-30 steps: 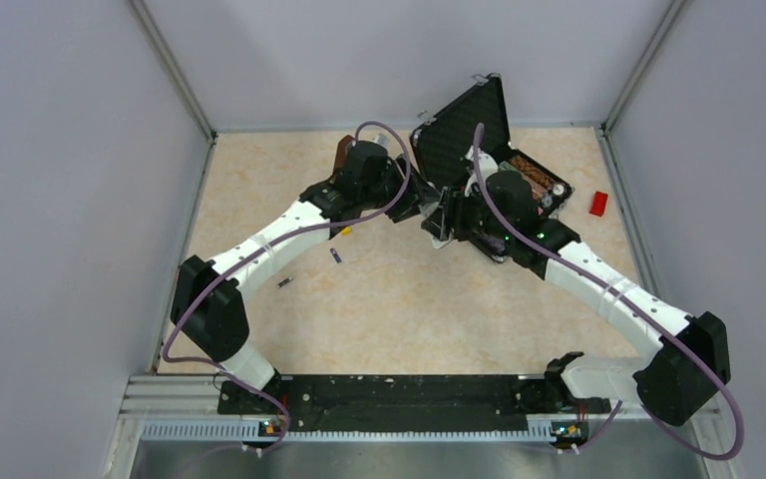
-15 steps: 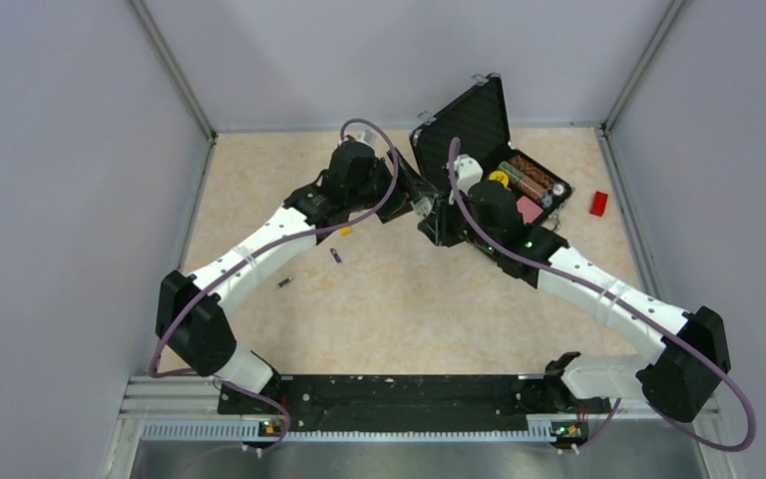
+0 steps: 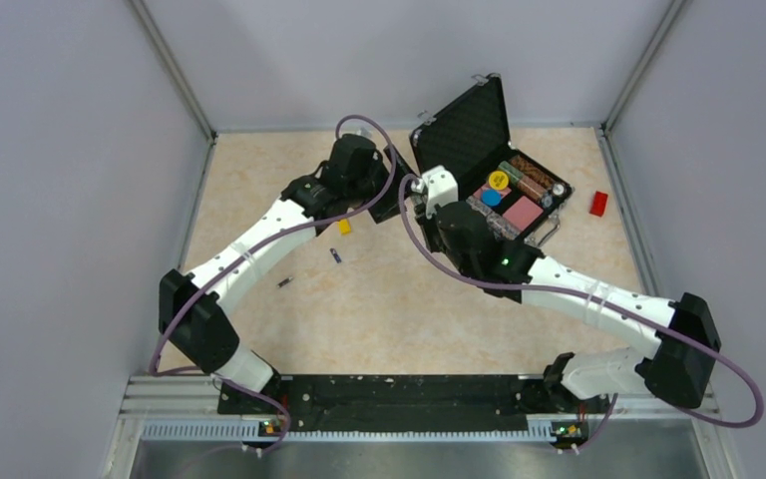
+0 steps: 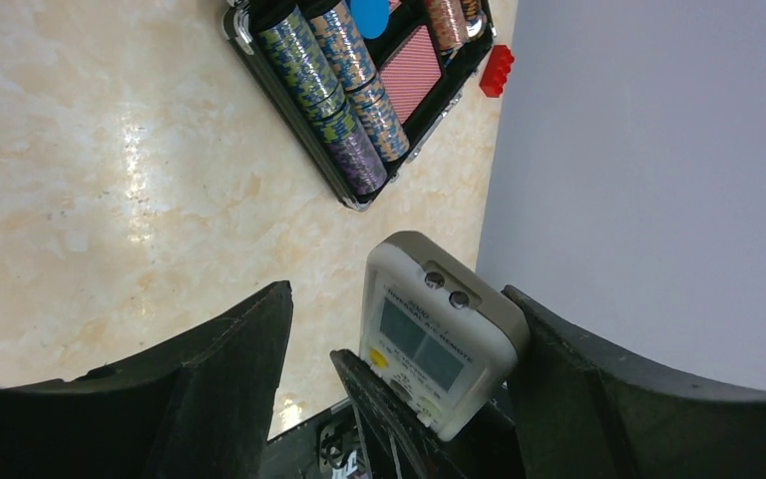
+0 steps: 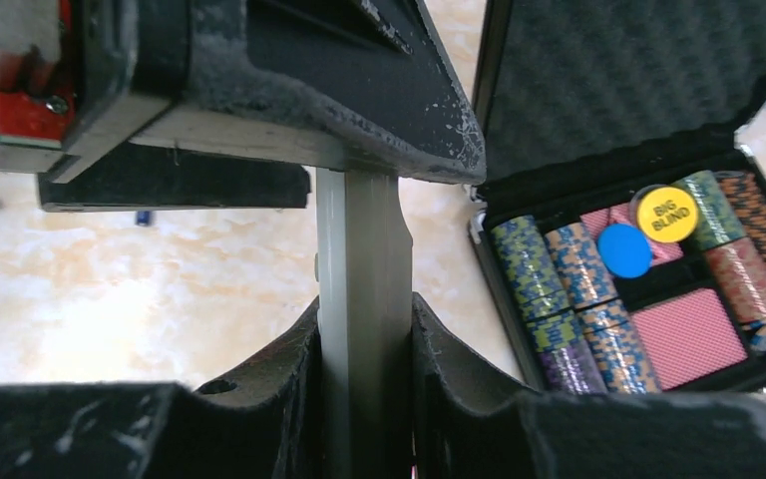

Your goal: Load the batteries into the remote control

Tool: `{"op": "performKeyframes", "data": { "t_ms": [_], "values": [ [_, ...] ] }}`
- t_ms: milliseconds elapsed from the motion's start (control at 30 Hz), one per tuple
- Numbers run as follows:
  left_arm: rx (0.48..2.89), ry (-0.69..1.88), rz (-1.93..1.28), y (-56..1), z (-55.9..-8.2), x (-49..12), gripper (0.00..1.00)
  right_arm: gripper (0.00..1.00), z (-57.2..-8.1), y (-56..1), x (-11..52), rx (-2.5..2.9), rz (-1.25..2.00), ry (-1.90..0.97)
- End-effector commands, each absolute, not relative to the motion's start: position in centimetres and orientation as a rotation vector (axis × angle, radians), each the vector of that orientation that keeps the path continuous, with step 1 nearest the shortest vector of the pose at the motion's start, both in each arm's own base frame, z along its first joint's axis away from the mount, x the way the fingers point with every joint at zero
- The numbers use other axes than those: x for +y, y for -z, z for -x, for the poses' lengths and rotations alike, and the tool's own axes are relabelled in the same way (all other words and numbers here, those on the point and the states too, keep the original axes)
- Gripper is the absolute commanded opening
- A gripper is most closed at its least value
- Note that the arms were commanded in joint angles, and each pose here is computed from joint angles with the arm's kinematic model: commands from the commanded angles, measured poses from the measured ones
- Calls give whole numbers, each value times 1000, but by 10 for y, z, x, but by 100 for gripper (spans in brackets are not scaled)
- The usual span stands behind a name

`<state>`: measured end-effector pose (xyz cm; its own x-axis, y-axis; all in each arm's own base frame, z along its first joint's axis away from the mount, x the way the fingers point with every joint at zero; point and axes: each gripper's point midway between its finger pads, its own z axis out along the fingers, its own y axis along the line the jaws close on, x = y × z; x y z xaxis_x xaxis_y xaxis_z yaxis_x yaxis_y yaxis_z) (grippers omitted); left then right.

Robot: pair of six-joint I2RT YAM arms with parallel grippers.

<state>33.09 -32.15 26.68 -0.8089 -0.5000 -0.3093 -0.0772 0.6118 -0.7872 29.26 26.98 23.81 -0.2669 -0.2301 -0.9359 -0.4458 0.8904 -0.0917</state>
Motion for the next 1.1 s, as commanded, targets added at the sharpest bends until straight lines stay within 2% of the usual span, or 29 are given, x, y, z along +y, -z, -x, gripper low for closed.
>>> {"op": "performKeyframes", "data": {
  "t_ms": [0, 100, 167, 400, 567, 767, 1000, 1067],
  "values": [
    [2316, 1088, 469, -278, -330, -315, 79, 4, -312, -275, 256, 1750, 394, -85],
    [2324, 1085, 475, -274, -331, -316, 81, 5, -315, -278, 254, 1726, 401, -54],
    [2325, 1096, 477, -274, -333, -319, 78, 6, -317, -280, 253, 1709, 396, -24],
    [2347, 1099, 463, -271, -338, -326, 50, 7, -316, -282, 261, 1628, 471, 48],
    [2372, 1088, 461, -265, -338, -328, 36, 7, -314, -276, 262, 1595, 521, 108],
    [2394, 1067, 456, -257, -338, -327, 0, 13, -312, -274, 262, 1555, 564, 164],
    [2403, 1055, 449, -253, -342, -323, 0, 22, -311, -278, 260, 1491, 608, 216],
    [2402, 1047, 449, -253, -343, -320, 0, 32, -311, -279, 260, 1480, 625, 215]
  ]
}}
